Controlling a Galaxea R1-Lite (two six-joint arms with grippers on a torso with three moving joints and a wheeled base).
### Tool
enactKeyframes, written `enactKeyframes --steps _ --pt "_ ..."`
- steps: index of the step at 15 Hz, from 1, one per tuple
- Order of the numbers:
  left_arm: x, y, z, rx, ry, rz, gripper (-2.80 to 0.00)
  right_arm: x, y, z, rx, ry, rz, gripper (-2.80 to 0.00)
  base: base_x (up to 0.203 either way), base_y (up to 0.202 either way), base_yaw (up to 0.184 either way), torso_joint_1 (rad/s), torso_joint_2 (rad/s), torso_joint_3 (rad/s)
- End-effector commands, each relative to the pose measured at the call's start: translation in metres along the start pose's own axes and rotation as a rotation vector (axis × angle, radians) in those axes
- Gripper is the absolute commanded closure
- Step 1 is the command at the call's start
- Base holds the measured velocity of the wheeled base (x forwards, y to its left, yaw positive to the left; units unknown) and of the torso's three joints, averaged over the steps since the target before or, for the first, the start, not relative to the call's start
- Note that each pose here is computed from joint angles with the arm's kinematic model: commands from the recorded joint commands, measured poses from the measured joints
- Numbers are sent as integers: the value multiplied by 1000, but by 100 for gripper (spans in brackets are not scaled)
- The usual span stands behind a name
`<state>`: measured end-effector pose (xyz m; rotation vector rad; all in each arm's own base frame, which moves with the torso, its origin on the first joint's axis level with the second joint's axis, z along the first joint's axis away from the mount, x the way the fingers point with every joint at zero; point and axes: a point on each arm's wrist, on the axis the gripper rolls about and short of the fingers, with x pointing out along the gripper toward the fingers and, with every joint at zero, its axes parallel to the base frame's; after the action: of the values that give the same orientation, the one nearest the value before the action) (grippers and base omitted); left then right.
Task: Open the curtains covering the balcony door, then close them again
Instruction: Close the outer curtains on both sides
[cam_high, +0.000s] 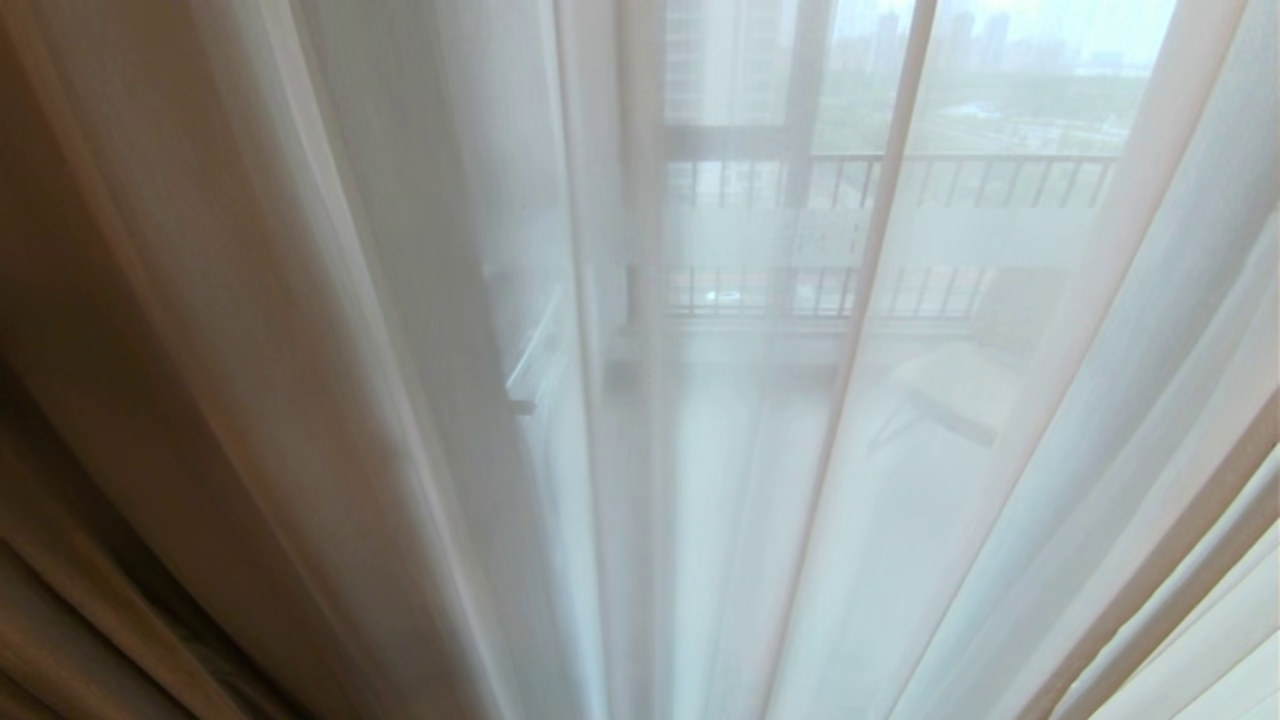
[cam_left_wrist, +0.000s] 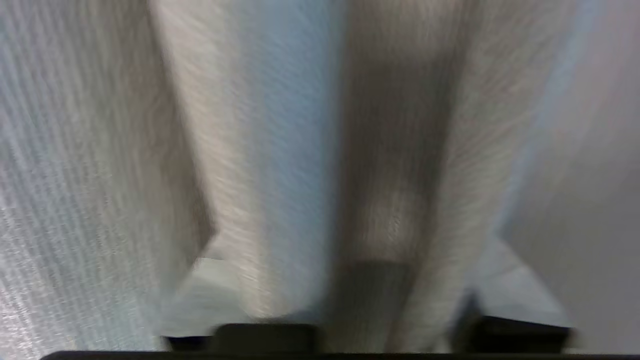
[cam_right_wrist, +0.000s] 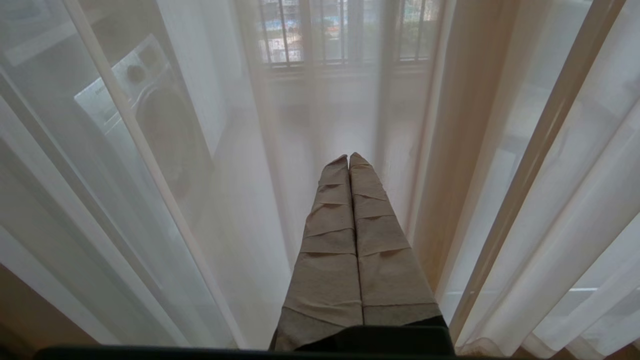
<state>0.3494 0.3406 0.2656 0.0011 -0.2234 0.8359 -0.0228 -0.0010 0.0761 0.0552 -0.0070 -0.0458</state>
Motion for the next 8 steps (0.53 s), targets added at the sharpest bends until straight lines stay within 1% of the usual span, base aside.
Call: enactKeyframes --steps 1,4,8 --pt "-3 1 9 -2 -19 2 0 0 0 0 0 0 0 0 0 0 0 0 0 0" --pt "-8 0 22 -12 -37 0 0 0 0 0 0 0 -1 0 0 0 0 0 0 0" --pt "-23 0 39 -59 -43 -4 0 0 0 0 0 0 0 0 0 0 0 0 0 0"
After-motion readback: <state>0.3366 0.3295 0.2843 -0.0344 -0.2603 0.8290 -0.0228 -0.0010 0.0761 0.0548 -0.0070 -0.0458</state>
